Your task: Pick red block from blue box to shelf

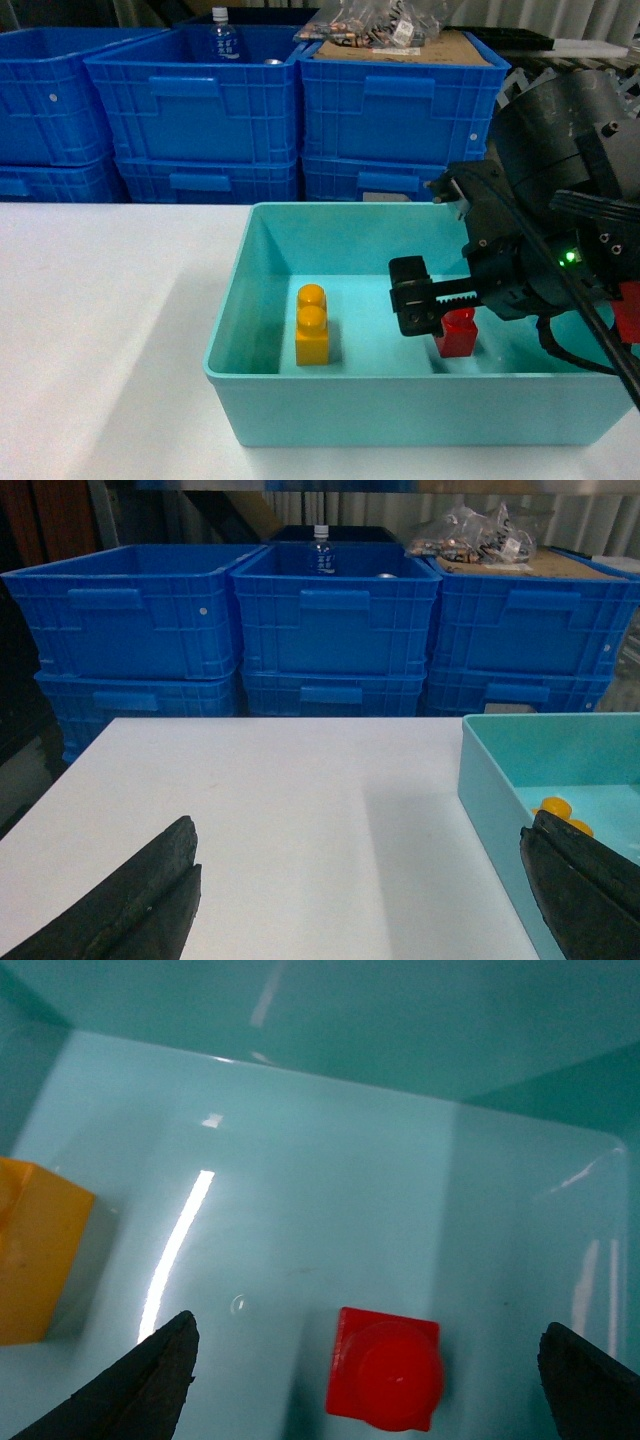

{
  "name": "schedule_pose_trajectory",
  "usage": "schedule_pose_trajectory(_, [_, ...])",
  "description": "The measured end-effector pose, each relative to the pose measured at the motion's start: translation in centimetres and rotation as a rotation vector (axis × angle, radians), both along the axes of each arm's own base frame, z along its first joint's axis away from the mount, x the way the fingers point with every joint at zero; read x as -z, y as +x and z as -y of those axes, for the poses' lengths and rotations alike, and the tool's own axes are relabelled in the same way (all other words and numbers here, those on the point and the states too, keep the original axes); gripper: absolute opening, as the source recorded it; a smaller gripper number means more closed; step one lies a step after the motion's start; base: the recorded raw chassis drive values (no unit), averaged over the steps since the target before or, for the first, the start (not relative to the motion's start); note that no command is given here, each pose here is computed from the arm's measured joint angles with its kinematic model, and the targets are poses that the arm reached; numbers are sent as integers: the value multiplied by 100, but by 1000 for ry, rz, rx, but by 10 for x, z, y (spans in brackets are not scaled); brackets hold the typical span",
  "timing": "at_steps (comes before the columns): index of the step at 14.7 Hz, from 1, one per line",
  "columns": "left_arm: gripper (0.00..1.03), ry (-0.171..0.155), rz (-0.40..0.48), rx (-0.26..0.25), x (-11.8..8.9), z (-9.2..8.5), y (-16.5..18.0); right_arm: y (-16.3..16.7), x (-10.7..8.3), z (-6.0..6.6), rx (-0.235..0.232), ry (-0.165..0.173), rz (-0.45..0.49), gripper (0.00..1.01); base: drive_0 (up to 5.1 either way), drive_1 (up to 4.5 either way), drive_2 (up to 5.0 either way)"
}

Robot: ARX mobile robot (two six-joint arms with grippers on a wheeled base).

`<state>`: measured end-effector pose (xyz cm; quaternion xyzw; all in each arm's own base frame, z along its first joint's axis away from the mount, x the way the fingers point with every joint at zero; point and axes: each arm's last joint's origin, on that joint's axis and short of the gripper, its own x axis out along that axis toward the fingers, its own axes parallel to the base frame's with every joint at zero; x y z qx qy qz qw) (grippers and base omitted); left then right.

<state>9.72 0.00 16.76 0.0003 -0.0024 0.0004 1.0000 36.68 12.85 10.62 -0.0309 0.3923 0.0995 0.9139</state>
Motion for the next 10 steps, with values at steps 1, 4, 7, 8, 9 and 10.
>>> schedule_pose_trajectory(1, [98,0,0,0,0,0,0,-4,3,-6,-11,-8,0,98,0,0,0])
schedule_pose_trajectory(4, [98,0,0,0,0,0,0,-5,15,-14,4,-49,14,98,0,0,0])
schedule_pose_trajectory(7, [98,0,0,0,0,0,0,-3,24,-12,48,-90,31,98,0,0,0])
schedule_pose_trajectory(8, [98,0,0,0,0,0,0,-1,26,-12,59,-98,33,98,0,0,0])
schedule_pose_trajectory(9, [98,0,0,0,0,0,0,0,27,-11,66,-99,33,98,0,0,0])
schedule_pose_trajectory(10, [98,0,0,0,0,0,0,1,29,-11,75,-102,34,98,0,0,0])
